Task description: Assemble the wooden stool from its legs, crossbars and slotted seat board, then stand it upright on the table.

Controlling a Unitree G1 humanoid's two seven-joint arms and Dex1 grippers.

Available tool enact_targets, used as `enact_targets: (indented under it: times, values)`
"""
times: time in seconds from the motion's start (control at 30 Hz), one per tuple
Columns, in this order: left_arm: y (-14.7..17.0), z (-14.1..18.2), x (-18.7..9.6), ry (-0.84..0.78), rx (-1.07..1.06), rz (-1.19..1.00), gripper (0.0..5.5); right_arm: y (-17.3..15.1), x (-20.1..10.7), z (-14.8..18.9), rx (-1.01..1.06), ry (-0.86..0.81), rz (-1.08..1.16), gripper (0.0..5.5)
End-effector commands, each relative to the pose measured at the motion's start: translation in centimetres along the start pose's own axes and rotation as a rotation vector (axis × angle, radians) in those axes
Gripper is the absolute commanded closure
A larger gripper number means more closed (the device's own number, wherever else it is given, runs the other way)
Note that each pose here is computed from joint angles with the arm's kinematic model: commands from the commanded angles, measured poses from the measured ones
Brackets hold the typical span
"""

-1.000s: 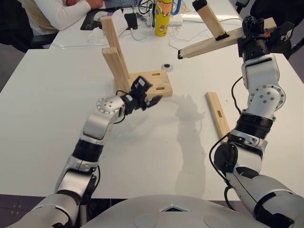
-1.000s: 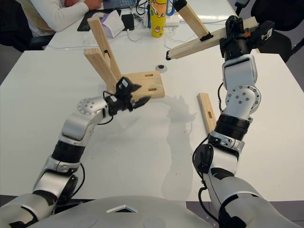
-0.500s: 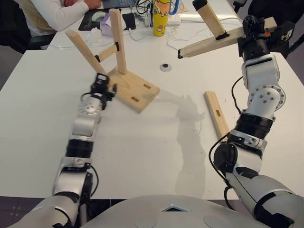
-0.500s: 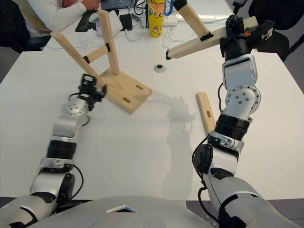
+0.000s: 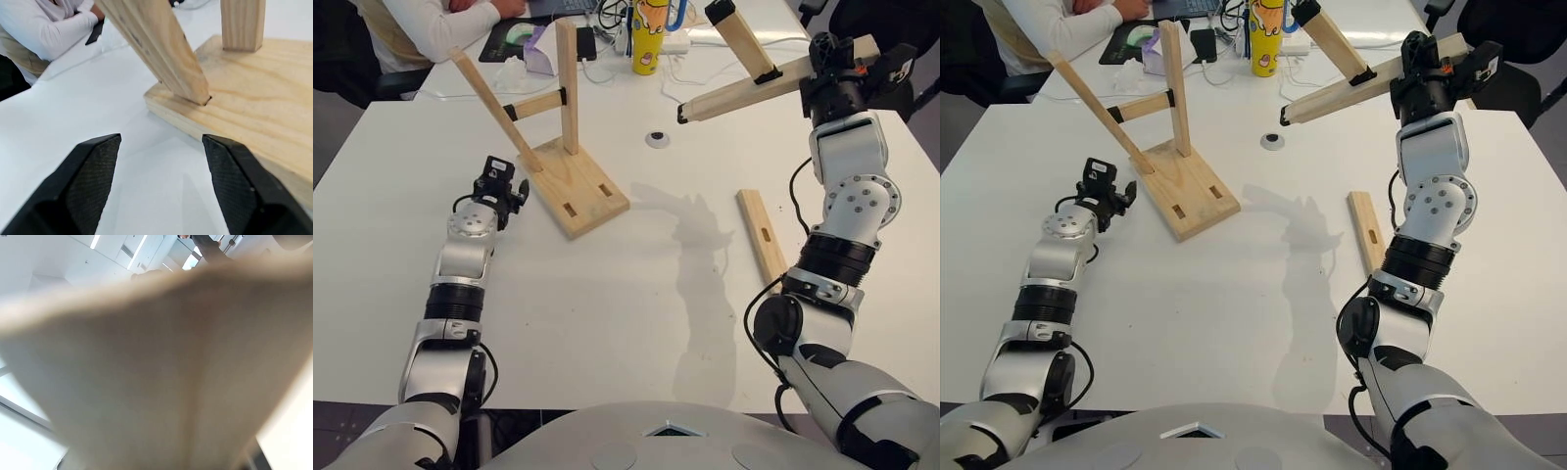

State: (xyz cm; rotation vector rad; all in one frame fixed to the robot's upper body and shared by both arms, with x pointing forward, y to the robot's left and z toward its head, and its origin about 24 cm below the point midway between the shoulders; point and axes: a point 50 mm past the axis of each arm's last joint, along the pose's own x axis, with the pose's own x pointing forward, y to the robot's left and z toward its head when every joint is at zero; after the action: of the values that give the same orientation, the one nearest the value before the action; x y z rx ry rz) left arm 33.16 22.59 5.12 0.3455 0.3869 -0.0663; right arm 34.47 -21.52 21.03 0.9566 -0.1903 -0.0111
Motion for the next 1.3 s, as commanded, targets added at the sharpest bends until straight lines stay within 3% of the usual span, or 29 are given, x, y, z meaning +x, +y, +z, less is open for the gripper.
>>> enact_targets:
  times: [0.03,0.17,0.37,0.73,1.17,1.3]
  values:
    - [0.1,0.4,0.6,0.02,-0.169,0.005,2.4,1.2,0.2,-0.3,-0.013,0.018,0.049,4.5]
    - [-0.7,1.8,0.3,-0.01,-0.38,-0.068,2.4,1.0,-0.1,-0.3,-0.021,0.023,0.05,4.5]
    - [-2.8,2.9,-1.7,-0.023,-0.407,-0.121,2.4,0.9,-0.3,-0.2,-0.027,0.02,0.047,4.5]
    - [-7.7,0.7,-3.7,0.118,-0.313,-0.142,2.4,0.7,-0.5,-0.2,-0.029,0.013,0.034,4.5]
    - [-8.1,-2.5,-4.0,0.284,-0.304,-0.21,2.4,0.8,-0.5,-0.1,-0.013,0.003,0.027,4.5]
    - [-8.3,-3.7,-4.4,0.331,-0.329,-0.247,2.93,0.7,-0.6,0.0,0.0,-0.002,0.022,4.5]
